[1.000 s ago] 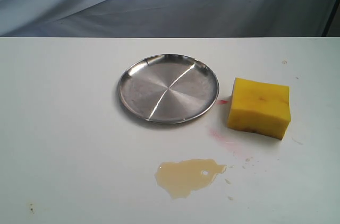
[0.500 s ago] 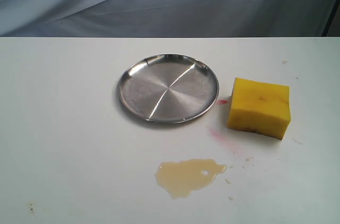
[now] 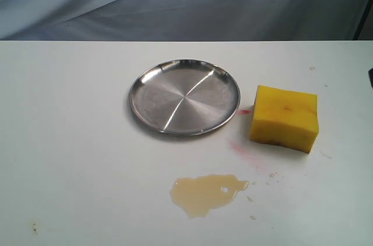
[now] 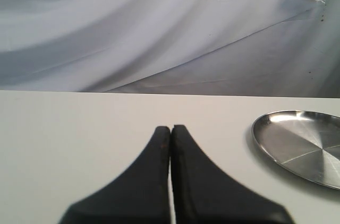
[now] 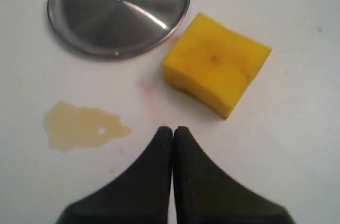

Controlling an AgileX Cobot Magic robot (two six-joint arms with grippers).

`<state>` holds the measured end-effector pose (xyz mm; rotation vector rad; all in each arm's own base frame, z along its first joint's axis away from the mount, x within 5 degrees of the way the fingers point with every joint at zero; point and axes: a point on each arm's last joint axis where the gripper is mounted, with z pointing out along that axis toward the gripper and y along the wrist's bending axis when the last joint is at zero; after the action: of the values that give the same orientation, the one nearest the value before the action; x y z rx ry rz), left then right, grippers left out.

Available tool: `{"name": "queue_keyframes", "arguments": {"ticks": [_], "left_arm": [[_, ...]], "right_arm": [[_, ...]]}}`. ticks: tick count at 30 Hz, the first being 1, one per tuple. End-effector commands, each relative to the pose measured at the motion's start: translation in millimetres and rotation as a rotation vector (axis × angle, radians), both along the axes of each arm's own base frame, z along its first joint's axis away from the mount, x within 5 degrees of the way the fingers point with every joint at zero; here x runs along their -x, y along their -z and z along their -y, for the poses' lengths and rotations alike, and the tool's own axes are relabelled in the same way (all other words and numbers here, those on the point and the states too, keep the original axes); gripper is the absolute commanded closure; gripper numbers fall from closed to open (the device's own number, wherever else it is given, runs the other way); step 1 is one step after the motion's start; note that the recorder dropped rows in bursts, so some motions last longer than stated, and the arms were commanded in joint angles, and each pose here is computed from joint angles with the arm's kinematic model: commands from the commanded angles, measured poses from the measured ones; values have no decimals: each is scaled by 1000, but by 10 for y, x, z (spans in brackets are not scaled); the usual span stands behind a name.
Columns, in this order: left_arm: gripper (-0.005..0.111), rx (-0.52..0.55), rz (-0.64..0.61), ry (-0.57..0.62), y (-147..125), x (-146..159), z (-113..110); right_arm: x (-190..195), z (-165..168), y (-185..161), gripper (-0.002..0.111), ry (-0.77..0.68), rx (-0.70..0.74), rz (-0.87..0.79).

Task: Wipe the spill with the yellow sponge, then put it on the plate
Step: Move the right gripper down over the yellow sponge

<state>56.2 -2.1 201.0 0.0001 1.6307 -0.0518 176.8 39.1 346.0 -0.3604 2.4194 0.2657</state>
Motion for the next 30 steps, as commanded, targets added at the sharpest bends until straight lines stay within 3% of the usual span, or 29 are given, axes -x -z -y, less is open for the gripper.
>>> {"name": "queue_keyframes", "arguments": {"ticks": [1, 13, 26, 30], "left_arm": [[105, 2, 1, 0, 10, -1, 0], [105, 0, 1, 1, 10, -1, 0], [105, 2, 1, 0, 10, -1, 0], [105, 2, 1, 0, 10, -1, 0]], "right_arm": [[-90, -31, 152, 108, -41, 14, -148], [-534, -347, 728, 108, -174, 116, -358], [-1285, -423, 1252, 107, 147, 55, -132], [-1380, -420, 1234, 90, 196, -3, -52]]}}
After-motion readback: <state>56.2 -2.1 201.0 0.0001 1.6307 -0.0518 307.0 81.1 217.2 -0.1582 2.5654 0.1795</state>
